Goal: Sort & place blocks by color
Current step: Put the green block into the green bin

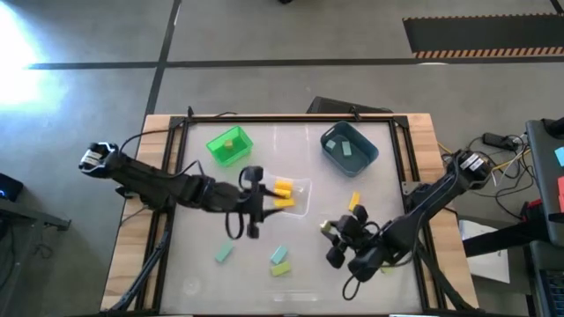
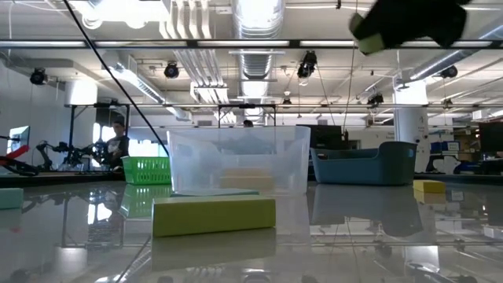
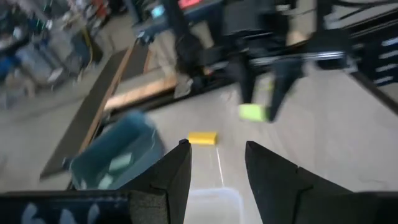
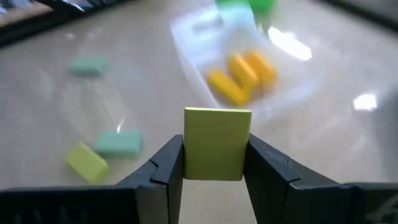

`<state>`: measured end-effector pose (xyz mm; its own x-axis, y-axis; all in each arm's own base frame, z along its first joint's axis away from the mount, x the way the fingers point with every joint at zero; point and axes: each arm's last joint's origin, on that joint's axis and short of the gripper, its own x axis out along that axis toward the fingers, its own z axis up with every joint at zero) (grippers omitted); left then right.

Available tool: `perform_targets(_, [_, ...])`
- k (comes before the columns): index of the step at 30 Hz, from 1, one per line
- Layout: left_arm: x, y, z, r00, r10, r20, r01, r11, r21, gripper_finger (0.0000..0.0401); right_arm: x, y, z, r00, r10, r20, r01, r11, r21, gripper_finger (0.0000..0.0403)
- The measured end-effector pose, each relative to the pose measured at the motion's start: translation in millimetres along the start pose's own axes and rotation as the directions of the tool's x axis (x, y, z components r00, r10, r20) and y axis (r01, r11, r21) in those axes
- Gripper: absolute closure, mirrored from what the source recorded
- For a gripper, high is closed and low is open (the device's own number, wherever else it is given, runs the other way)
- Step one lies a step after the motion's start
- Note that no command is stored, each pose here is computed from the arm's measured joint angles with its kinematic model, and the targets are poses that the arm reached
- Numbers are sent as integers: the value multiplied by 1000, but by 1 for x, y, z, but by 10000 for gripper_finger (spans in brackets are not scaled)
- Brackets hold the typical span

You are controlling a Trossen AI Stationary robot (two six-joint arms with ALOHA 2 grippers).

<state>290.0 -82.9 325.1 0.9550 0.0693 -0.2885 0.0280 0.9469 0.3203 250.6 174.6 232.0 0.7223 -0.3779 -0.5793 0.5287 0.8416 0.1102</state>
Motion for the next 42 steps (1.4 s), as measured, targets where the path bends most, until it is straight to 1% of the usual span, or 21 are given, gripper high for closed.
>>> perform_targets(4, [-5, -14, 6, 999, -27, 45, 24, 997, 76, 267, 5, -2, 20, 992, 82, 100, -72, 992, -99, 284])
perform_targets(6, [-7, -17, 8, 998, -15, 65, 8, 995, 97, 267, 7, -3, 31, 977, 179, 116, -161, 976, -147, 284])
perform_targets(8, [-9, -21, 10, 997, -2, 72, -7, 991, 131, 267, 10, -7, 39, 949, 286, 130, -260, 948, -182, 284])
perform_targets(10, [-12, -25, 11, 997, 8, 72, -20, 985, 171, 267, 14, -12, 45, 904, 395, 164, -361, 910, -204, 284])
perform_targets(11, [-13, -28, 12, 997, 12, 73, -26, 983, 183, 267, 17, -16, 47, 873, 452, 183, -414, 885, -213, 284])
perform_targets(13, [-16, -33, 13, 997, 28, 73, -43, 978, 204, 267, 24, -26, 51, 795, 561, 232, -524, 827, -205, 284])
perform_targets(16, [-16, -36, 14, 996, 45, 83, -60, 978, 199, 267, 37, -43, 53, 681, 665, 306, -639, 744, -194, 284])
perform_targets(17, [-15, -37, 14, 994, 50, 95, -68, 979, 191, 266, 41, -47, 54, 649, 686, 329, -664, 722, -197, 284])
perform_targets(19, [-12, -39, 14, 992, 58, 110, -78, 979, 188, 266, 50, -56, 53, 604, 701, 378, -691, 697, -189, 284])
perform_targets(21, [-8, -41, 13, 991, 64, 118, -89, 972, 219, 265, 58, -62, 53, 572, 709, 413, -712, 679, -178, 284])
perform_targets(23, [-4, -44, 10, 991, 70, 113, -97, 963, 250, 255, 62, -65, 55, 543, 714, 441, -730, 661, -171, 284])
perform_targets(25, [-1, -46, 9, 991, 72, 116, -100, 962, 253, 233, 65, -66, 56, 539, 712, 449, -734, 659, -163, 284])
perform_targets(28, [5, -47, 9, 985, 111, 131, -141, 958, 248, 180, 67, -68, 56, 543, 706, 455, -740, 658, -140, 284])
perform_targets(31, [15, -51, 5, 981, 137, 134, -173, 936, 307, 122, 65, -68, 59, 530, 705, 472, -756, 645, -113, 284])
perform_targets(33, [25, -56, 2, 979, 145, 143, -187, 916, 356, 94, 64, -68, 60, 516, 705, 487, -769, 632, -99, 284])
perform_targets(35, [36, -59, -1, 973, 160, 168, -214, 899, 382, 79, 64, -68, 60, 515, 705, 488, -772, 628, -92, 284])
perform_targets(37, [44, -59, -3, 964, 180, 195, -245, 884, 398, 76, 64, -68, 60, 518, 705, 485, -772, 629, -91, 284])
perform_targets(40, [53, -56, -6, 952, 229, 205, -295, 869, 398, 75, 64, -68, 60, 518, 705, 485, -772, 629, -90, 284])
perform_targets(42, [55, -52, -5, 943, 249, 219, -318, 869, 379, 75, 64, -68, 60, 518, 705, 484, -772, 629, -90, 284])
